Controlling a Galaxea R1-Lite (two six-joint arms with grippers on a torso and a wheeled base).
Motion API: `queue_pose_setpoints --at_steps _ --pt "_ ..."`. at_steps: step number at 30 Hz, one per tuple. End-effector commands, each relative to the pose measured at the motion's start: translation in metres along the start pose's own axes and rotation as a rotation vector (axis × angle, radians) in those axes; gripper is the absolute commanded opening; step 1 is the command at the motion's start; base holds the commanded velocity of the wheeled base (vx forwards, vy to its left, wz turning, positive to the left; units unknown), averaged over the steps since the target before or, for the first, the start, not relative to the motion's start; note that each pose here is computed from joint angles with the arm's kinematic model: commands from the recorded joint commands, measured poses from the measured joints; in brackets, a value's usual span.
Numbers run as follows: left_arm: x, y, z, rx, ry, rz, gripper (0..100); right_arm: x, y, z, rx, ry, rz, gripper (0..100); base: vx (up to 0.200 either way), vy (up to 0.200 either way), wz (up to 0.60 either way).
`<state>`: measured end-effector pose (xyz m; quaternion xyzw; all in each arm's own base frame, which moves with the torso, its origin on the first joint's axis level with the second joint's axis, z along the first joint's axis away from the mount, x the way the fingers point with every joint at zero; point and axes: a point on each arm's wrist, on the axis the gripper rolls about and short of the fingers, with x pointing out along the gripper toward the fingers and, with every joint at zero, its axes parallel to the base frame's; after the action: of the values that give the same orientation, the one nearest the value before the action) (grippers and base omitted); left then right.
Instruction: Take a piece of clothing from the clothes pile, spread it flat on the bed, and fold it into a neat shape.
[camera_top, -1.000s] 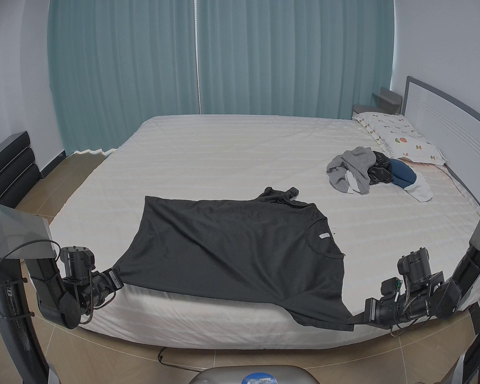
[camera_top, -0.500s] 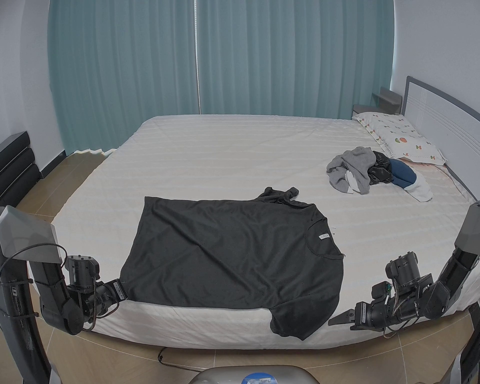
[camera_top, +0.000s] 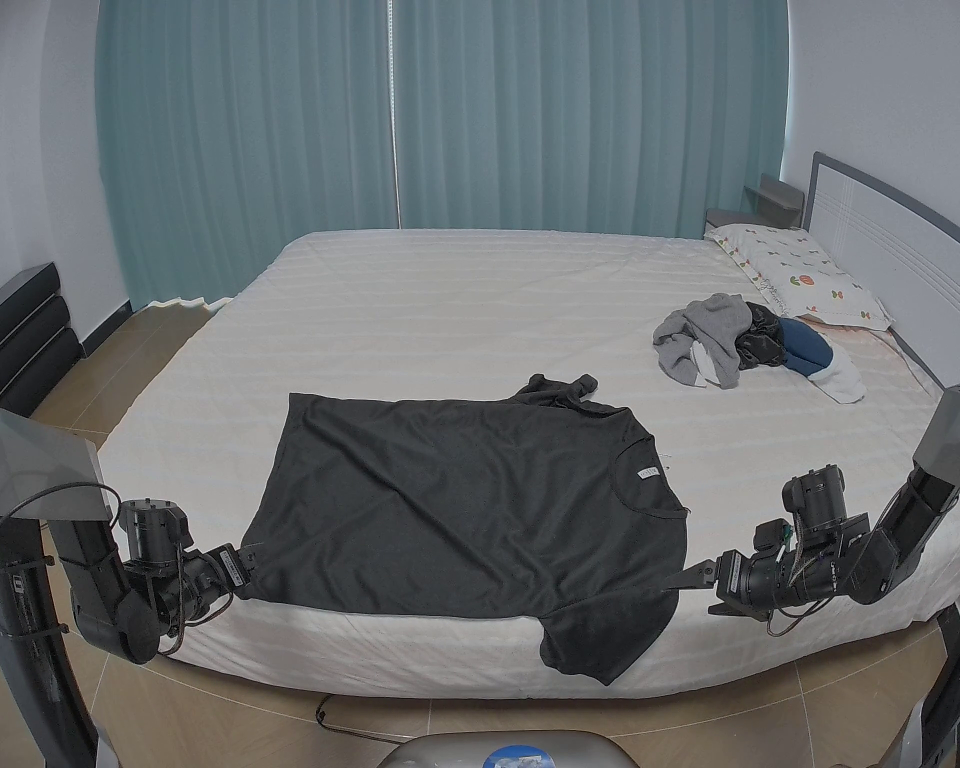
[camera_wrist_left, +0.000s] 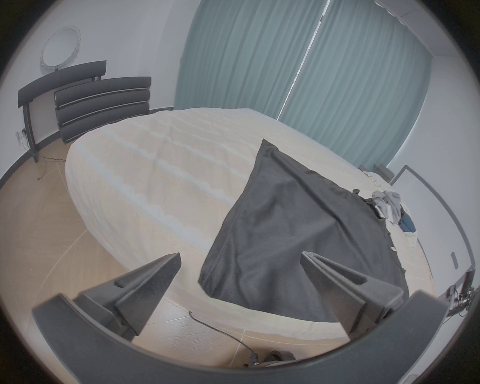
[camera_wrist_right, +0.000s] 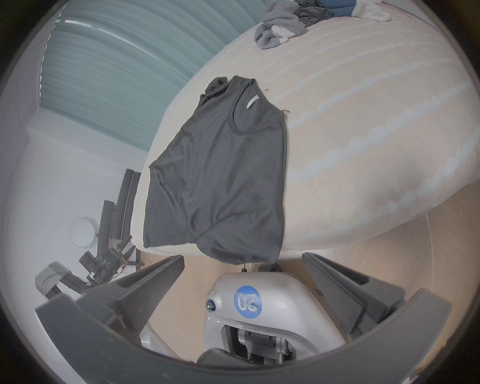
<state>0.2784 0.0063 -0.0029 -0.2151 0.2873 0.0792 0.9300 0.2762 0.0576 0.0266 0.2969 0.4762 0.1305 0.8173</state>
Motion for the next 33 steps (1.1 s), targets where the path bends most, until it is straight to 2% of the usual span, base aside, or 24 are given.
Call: queue_pose_setpoints --at_steps 1,6,18,24,29,33 --pt "0.000 -0.003 0.007 -0.050 -0.028 -0.016 100 0.001 0.000 0.005 0.021 -0.014 0.008 100 0.000 0.000 0.00" --pt "0.002 -0.001 0.007 -0.107 -0.023 -0.016 100 0.004 -0.003 0.006 0.023 -0.013 0.021 100 0.000 0.120 0.00" --pt "0.005 0.000 0.006 -0.118 -0.003 -0.046 100 0.001 -0.001 0.012 0.063 -0.050 0.036 100 0.000 0.200 0.00" --pt "0.005 -0.001 0.006 -0.123 -0.005 -0.049 100 -0.001 -0.002 0.015 0.065 -0.077 0.044 100 0.000 0.000 0.00" --pt "0.006 -0.003 0.010 -0.190 -0.016 -0.058 100 -0.005 0.004 0.022 0.120 -0.131 0.083 100 0.000 0.000 0.00" --pt "0.007 -0.004 0.009 -0.199 -0.013 -0.061 100 -0.005 0.004 0.022 0.139 -0.140 0.090 100 0.100 0.000 0.00"
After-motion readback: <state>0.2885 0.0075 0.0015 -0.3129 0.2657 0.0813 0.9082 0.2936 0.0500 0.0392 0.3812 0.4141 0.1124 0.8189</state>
